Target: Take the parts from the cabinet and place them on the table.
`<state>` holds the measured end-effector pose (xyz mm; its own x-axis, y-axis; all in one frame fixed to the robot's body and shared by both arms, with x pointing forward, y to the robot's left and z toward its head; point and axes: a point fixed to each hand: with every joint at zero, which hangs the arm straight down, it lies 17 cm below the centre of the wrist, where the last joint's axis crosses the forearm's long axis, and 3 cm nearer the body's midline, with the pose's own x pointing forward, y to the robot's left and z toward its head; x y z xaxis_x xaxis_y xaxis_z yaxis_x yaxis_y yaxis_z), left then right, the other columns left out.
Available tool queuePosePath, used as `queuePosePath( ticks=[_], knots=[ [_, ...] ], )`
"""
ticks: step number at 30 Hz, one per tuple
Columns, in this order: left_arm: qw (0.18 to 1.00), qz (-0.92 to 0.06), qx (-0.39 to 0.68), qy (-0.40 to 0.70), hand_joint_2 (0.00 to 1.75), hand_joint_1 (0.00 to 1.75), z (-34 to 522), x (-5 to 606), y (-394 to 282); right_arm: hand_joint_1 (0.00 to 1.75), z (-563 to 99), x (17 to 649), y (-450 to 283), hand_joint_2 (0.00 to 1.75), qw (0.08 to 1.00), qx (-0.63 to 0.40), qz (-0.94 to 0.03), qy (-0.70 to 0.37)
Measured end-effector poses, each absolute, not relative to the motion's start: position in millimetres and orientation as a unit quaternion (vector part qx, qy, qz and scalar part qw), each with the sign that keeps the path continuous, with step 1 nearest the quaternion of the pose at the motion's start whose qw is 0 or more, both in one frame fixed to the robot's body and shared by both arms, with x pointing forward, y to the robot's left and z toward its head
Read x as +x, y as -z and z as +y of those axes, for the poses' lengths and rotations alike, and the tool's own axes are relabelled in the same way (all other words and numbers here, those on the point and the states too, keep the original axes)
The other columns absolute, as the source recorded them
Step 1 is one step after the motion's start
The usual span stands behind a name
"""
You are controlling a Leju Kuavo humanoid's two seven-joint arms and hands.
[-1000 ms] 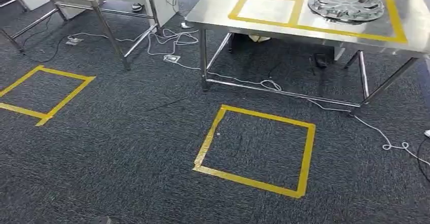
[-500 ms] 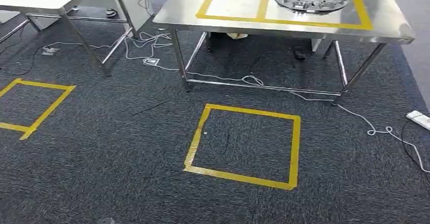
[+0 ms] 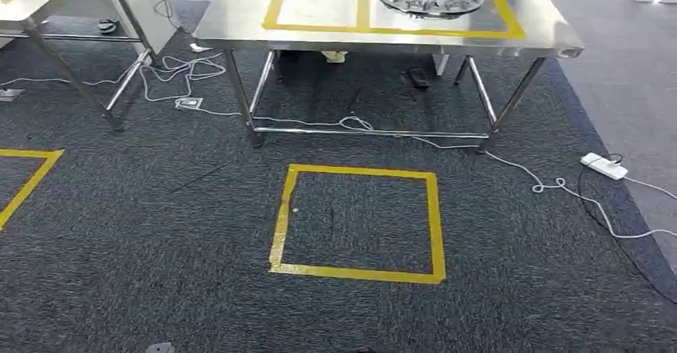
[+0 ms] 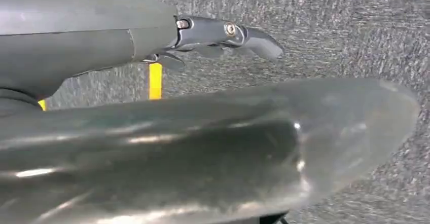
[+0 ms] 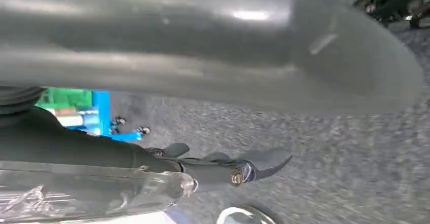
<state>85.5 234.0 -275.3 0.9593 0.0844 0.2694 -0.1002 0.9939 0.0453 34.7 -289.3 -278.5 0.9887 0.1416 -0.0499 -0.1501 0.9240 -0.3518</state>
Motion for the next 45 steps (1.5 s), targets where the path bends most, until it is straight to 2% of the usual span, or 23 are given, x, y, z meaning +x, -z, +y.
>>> queuePosePath(
  ticks=[45],
  knots=[
    [0.990,-0.132,0.031,-0.046,0.00,0.00,233.8,81.7,275.8,0.00,-288.9,37.9,277.9,0.00,0.981,-0.185,0.006,-0.065]
  ],
)
